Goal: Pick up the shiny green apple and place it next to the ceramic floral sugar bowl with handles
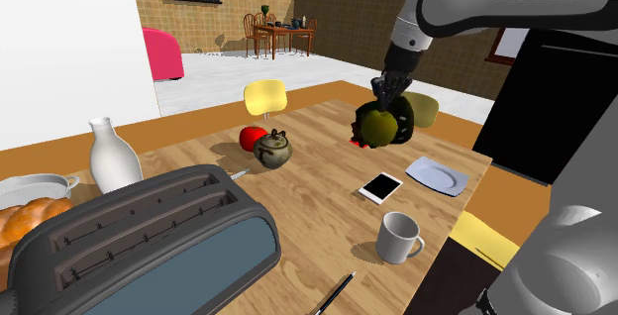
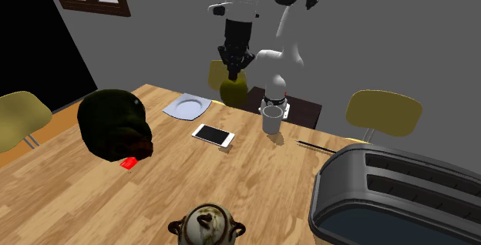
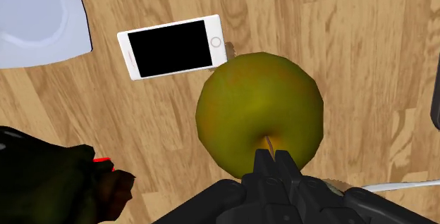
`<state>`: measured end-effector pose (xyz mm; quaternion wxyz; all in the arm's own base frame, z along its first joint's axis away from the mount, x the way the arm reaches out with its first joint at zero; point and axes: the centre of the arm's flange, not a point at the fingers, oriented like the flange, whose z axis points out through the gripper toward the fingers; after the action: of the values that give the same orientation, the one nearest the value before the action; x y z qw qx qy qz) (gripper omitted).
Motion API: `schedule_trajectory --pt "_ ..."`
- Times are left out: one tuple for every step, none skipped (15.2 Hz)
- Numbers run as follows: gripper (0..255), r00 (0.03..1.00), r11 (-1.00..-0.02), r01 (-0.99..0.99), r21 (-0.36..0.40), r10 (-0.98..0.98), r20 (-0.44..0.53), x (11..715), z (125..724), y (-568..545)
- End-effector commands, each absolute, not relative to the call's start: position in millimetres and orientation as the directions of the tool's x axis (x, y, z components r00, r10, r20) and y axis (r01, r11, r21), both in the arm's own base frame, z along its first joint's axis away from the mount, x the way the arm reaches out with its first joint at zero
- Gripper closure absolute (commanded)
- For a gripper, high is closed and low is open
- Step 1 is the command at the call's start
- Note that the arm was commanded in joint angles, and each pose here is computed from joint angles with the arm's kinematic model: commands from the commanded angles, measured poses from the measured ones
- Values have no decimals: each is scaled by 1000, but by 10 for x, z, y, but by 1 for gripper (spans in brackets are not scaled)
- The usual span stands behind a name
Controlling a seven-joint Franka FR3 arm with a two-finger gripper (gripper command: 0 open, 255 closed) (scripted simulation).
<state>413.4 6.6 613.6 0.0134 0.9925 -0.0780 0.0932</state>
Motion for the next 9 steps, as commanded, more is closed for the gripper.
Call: schedule_trajectory --pt "255 970 -987 -158 11 -153 187 4323 6131 280" --pt "255 970 -987 -158 11 -153 187 4416 6131 373" --pt "255 970 -987 -158 11 -153 187 4510 6131 466" --pt "255 970 -987 -158 11 -153 187 4603 6132 559" --pt "255 970 -987 -158 11 -153 187 4697 6132 652" --pt "255 970 -987 -158 11 -153 187 4790 6132 745" --pt "255 970 -987 -158 11 -153 187 4884 6132 838" --pt "255 970 -987 -158 11 -153 187 4977 6132 931" --pt "255 970 -987 -158 11 -153 187 5071 6132 1025"
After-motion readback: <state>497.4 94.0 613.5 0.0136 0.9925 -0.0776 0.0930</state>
